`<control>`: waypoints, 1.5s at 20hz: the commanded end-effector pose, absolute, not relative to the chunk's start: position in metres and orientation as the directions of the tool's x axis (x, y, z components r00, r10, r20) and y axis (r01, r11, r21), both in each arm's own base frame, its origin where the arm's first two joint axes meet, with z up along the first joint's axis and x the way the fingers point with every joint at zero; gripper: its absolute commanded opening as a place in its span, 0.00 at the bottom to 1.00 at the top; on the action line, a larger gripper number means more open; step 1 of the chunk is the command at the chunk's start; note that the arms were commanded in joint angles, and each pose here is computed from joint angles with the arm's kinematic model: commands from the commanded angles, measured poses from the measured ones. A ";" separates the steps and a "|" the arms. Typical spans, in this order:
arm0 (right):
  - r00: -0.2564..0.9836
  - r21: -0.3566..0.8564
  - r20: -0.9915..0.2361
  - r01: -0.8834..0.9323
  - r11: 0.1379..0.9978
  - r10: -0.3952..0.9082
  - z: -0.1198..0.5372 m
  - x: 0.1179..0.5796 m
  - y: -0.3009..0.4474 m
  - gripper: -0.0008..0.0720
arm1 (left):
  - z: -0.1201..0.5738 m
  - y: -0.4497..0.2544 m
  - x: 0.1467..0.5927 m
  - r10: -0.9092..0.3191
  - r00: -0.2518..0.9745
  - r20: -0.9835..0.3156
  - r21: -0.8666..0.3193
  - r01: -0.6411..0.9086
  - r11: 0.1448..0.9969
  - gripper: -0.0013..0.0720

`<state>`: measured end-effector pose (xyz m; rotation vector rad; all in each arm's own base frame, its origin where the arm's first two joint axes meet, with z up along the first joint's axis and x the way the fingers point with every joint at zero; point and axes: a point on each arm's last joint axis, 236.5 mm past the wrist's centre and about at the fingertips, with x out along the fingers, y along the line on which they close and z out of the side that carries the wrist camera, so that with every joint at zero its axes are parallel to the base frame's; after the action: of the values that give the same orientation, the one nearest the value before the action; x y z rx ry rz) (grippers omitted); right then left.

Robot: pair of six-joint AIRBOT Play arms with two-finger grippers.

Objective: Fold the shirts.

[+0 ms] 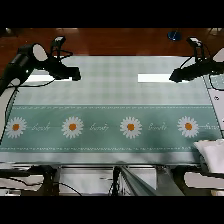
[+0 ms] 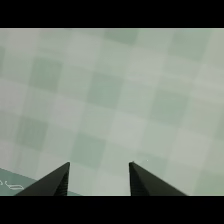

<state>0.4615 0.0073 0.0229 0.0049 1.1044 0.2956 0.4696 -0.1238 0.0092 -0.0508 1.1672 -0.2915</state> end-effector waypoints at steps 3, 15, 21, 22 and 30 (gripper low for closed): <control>0.414 0.151 -0.878 -0.232 0.961 0.238 0.023 0.461 0.007 0.61 | 0.009 -0.123 0.470 -0.252 0.361 -0.898 -0.189 0.200 0.961 0.97; 0.414 0.151 -0.878 -0.232 0.961 0.238 0.023 0.461 0.007 0.61 | 0.004 -0.123 0.470 -0.250 0.350 -0.903 -0.190 0.197 0.962 0.97; 0.414 0.151 -0.878 -0.232 0.961 0.238 0.023 0.461 0.007 0.61 | 0.004 -0.123 0.470 -0.250 0.350 -0.903 -0.190 0.197 0.962 0.97; 0.414 0.151 -0.878 -0.232 0.961 0.238 0.023 0.461 0.007 0.61 | 0.004 -0.123 0.470 -0.250 0.350 -0.903 -0.190 0.197 0.962 0.97; 0.414 0.151 -0.878 -0.232 0.961 0.238 0.023 0.461 0.007 0.61 | 0.004 -0.123 0.470 -0.250 0.350 -0.903 -0.190 0.197 0.962 0.97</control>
<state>0.4614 0.0074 0.0229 0.0056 1.1047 0.2958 0.4697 -0.1238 0.0038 -0.0508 1.1783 -0.2904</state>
